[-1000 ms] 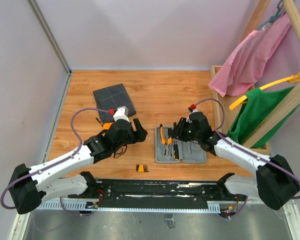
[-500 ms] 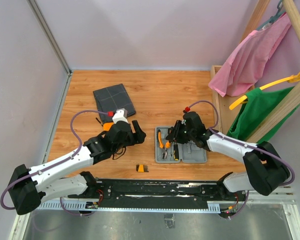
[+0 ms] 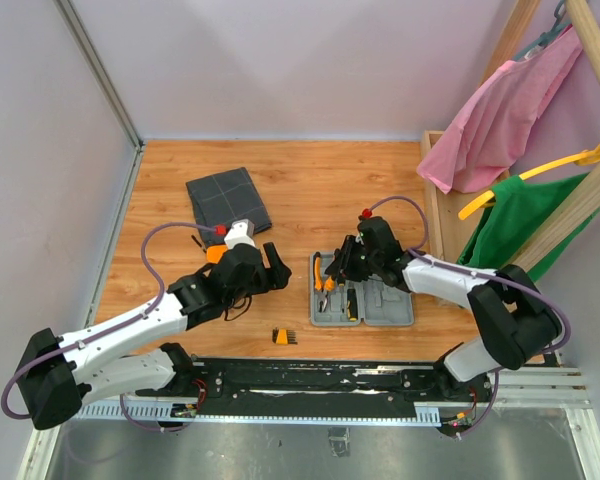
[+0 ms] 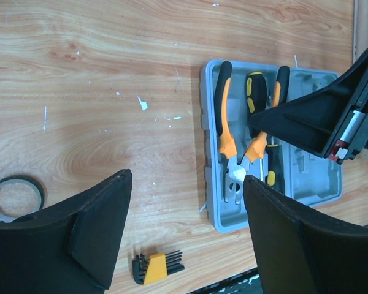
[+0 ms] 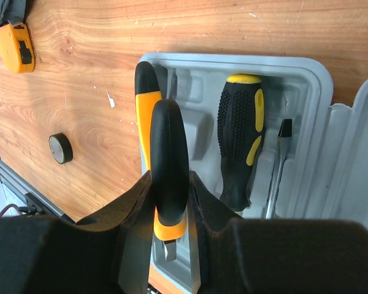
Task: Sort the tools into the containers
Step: Place the pliers in the storage box.
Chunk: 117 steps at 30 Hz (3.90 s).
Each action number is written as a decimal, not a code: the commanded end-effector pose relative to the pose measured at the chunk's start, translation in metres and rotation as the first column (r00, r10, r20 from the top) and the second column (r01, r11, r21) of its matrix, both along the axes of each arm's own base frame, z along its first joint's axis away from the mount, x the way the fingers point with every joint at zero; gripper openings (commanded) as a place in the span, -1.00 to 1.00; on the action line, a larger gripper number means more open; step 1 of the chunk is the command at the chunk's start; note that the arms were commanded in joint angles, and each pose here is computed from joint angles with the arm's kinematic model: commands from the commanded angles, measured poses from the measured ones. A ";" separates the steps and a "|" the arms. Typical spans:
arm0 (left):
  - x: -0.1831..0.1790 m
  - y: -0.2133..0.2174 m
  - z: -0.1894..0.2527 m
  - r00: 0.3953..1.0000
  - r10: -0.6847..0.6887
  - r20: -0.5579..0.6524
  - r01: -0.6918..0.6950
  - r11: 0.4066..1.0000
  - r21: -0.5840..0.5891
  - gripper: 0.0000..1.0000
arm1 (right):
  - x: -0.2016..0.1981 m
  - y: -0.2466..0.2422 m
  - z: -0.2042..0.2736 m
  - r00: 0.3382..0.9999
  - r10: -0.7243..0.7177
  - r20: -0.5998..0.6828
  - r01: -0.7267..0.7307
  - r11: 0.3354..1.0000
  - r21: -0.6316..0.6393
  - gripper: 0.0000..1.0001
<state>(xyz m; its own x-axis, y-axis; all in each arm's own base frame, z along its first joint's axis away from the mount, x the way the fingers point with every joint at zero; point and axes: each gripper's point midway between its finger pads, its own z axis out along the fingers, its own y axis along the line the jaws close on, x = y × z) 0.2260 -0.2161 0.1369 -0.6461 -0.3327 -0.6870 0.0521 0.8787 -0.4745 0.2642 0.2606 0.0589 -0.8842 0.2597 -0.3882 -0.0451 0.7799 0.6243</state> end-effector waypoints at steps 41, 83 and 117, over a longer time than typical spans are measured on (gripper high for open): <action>-0.056 -0.093 0.130 0.752 -0.464 0.468 0.638 0.692 -0.339 0.43 | -0.032 -0.001 0.257 0.873 -0.138 0.469 -0.292 0.622 0.727 -0.99; -0.013 -0.088 0.109 0.871 -0.342 0.352 0.432 0.874 -0.220 -0.99 | -0.029 -0.056 0.213 0.823 -0.169 0.542 -0.031 0.940 0.340 0.98; -0.035 -0.124 0.118 0.842 -0.393 0.369 0.480 0.858 -0.183 -0.99 | -0.022 0.019 0.202 0.863 -0.142 0.485 0.018 0.968 0.252 0.97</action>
